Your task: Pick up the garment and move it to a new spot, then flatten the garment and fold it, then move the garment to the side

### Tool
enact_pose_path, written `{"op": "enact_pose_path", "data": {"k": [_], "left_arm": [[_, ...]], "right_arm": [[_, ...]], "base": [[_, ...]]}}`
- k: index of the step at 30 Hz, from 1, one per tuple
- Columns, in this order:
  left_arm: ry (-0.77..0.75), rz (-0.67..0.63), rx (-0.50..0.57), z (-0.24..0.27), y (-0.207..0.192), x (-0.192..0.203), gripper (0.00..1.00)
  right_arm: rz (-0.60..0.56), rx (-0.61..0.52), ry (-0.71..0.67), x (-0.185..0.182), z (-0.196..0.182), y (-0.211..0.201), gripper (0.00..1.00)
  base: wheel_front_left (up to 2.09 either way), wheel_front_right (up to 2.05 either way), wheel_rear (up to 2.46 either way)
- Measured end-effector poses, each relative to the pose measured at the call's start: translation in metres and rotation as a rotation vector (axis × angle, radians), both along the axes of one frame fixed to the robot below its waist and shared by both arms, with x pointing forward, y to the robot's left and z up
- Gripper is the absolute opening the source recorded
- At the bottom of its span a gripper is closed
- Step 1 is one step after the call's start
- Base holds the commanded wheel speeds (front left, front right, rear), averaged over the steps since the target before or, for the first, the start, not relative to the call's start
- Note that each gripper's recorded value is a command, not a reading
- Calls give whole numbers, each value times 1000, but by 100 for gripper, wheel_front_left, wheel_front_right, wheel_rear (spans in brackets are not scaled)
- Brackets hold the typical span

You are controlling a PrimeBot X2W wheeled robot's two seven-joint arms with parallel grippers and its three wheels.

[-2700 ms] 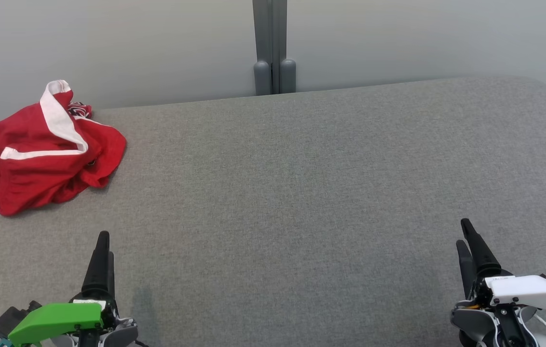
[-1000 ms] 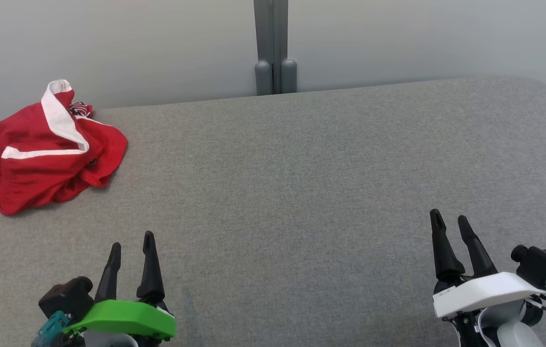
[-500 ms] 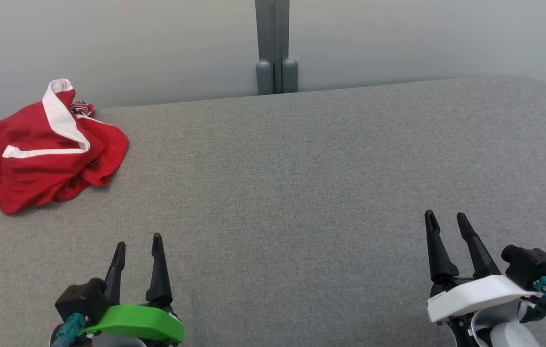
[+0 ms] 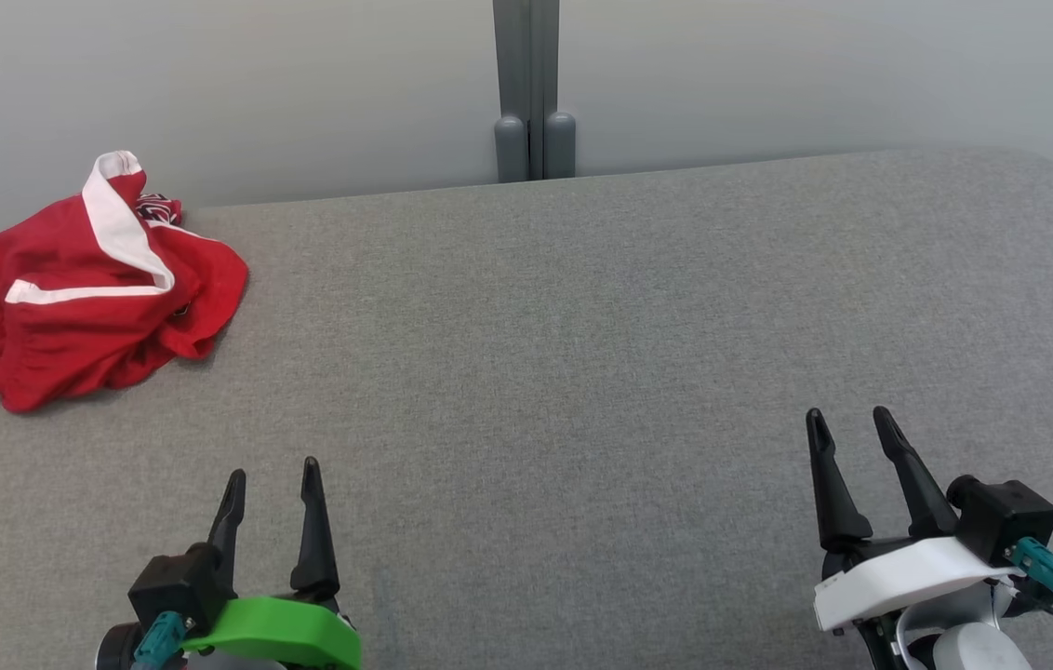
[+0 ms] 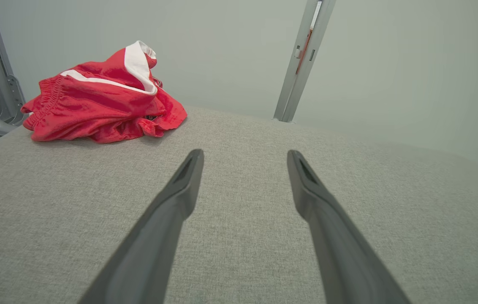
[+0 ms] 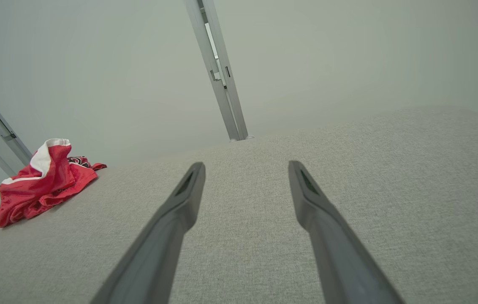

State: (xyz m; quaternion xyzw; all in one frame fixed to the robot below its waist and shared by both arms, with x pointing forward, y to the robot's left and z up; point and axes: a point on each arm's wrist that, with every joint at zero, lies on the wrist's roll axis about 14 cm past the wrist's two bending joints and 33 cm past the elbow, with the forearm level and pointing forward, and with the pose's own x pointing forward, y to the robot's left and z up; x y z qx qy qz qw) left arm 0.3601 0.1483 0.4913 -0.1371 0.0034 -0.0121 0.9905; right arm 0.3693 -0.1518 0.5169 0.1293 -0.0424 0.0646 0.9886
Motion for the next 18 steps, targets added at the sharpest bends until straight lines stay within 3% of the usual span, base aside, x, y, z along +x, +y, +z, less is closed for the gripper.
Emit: {"op": "enact_pose_path", "data": {"k": [18], "left_arm": [[-27,-5,107,1,-2,-2,100]], "right_arm": [[21,-124,-32,-1,1,6,100]], "base": [[0,0,0]]}}
